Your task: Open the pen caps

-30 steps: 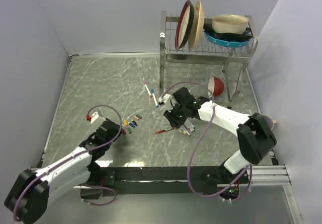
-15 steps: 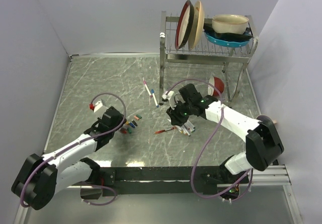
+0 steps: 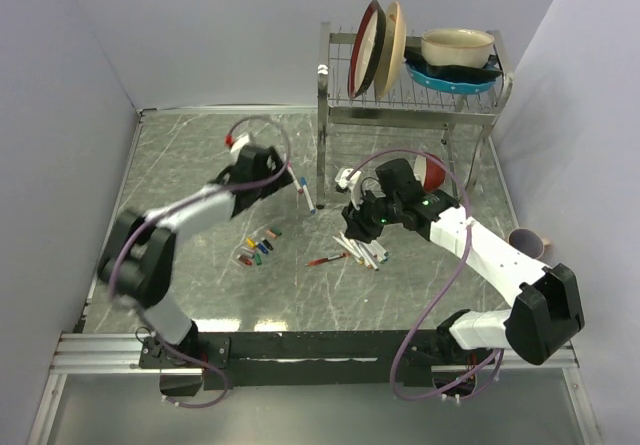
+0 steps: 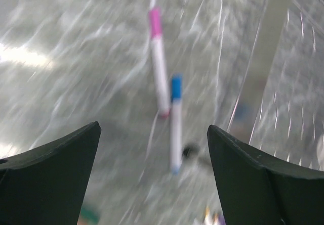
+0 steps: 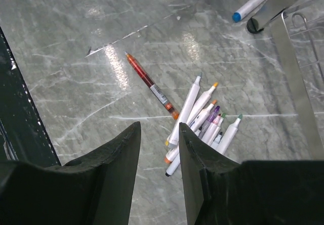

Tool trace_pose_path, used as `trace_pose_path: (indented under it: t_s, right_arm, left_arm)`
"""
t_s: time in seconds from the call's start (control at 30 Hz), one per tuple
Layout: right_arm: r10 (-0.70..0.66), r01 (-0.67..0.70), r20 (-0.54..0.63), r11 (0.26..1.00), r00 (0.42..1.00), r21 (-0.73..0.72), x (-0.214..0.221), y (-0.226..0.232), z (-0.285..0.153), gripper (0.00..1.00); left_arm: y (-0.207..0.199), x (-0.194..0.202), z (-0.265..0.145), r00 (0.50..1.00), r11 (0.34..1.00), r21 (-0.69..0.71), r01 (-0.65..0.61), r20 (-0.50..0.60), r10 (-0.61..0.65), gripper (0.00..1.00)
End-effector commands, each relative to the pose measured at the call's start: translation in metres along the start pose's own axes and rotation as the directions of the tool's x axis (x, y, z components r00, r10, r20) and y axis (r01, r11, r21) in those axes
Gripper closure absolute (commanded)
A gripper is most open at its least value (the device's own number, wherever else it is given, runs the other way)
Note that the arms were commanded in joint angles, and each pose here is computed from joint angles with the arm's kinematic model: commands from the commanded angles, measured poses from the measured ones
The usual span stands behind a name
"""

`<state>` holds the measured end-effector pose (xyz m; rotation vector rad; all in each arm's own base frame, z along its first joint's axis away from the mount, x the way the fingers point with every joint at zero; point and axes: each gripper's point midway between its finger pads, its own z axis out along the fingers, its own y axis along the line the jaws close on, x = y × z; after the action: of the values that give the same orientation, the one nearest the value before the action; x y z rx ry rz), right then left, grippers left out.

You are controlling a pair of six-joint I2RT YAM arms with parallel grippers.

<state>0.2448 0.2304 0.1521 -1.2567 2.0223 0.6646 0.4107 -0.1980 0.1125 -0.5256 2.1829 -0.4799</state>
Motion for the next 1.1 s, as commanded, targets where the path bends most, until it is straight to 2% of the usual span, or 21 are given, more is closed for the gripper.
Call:
trace_pose_path:
  t_s: [0.0, 0.07, 0.1, 0.17, 0.33, 0.57, 0.63, 0.67, 0.73, 0.77, 0.87, 0.97, 1.03, 1.07]
  right_arm:
    - [-0.036, 0.036, 0.065, 0.999, 0.997, 0.003, -0.014, 0.001, -0.012, 0.56]
    - [-0.036, 0.036, 0.068, 0.999, 0.997, 0.0, -0.014, 0.002, -0.013, 0.56]
    - [-0.037, 0.037, 0.072, 0.999, 0.997, -0.001, -0.015, 0.003, -0.014, 0.56]
    - [-0.037, 0.038, 0.074, 0.999, 0.997, -0.01, -0.015, 0.004, -0.013, 0.56]
    - [-0.041, 0.043, 0.083, 0.999, 0.996, -0.027, -0.018, 0.008, -0.015, 0.56]
    - [-0.05, 0.052, 0.099, 0.998, 0.994, -0.021, -0.022, 0.009, -0.019, 0.57]
    - [-0.053, 0.056, 0.107, 0.998, 0.993, -0.018, -0.024, 0.01, -0.021, 0.57]
    - [-0.054, 0.057, 0.108, 0.998, 0.993, -0.021, -0.024, 0.01, -0.021, 0.57]
    - [-0.056, 0.059, 0.114, 0.998, 0.992, -0.019, -0.025, 0.011, -0.022, 0.57]
    - [-0.056, 0.058, 0.113, 0.998, 0.992, -0.021, -0.025, 0.011, -0.022, 0.57]
    - [-0.057, 0.06, 0.115, 0.998, 0.992, -0.019, -0.025, 0.011, -0.023, 0.57]
    - [-0.056, 0.059, 0.115, 0.998, 0.992, -0.018, -0.025, 0.011, -0.023, 0.57]
    - [-0.059, 0.062, 0.115, 0.998, 0.992, -0.024, -0.024, 0.012, -0.023, 0.57]
    - [-0.062, 0.065, 0.12, 0.997, 0.991, -0.028, -0.025, 0.013, -0.023, 0.57]
  left_arm:
    - [0.014, 0.016, 0.05, 0.988, 0.974, -0.223, -0.045, -0.154, 0.01, 0.1]
    - [0.003, 0.003, 0.061, 0.986, 0.963, -0.263, -0.063, -0.164, 0.019, 0.16]
    - [0.012, 0.014, 0.075, 0.981, 0.95, -0.3, -0.082, -0.194, 0.023, 0.17]
    - [0.003, 0.002, 0.082, 0.982, 0.944, -0.317, -0.092, -0.185, 0.033, 0.19]
    - [0.0, 0.001, 0.112, 0.978, 0.928, -0.348, -0.135, -0.199, 0.068, 0.23]
    - [0.021, 0.019, 0.131, 0.95, 0.877, -0.422, -0.23, -0.295, 0.107, 0.43]
    - [0.038, 0.026, 0.13, 0.935, 0.843, -0.462, -0.276, -0.332, 0.124, 0.45]
    - [0.045, 0.03, 0.129, 0.925, 0.83, -0.467, -0.304, -0.353, 0.14, 0.58]
    - [0.061, 0.035, 0.125, 0.911, 0.802, -0.49, -0.341, -0.384, 0.152, 0.7]
    - [0.067, 0.035, 0.123, 0.904, 0.789, -0.497, -0.361, -0.394, 0.165, 0.81]
    - [0.087, 0.036, 0.113, 0.888, 0.734, -0.537, -0.415, -0.414, 0.2, 0.92]
    - [0.108, 0.032, 0.102, 0.885, 0.677, -0.589, -0.441, -0.413, 0.217, 0.99]
    - [0.12, 0.028, 0.089, 0.889, 0.663, -0.609, -0.436, -0.408, 0.21, 0.99]
    - [0.118, 0.021, 0.092, 0.909, 0.683, -0.611, -0.399, -0.358, 0.212, 0.99]
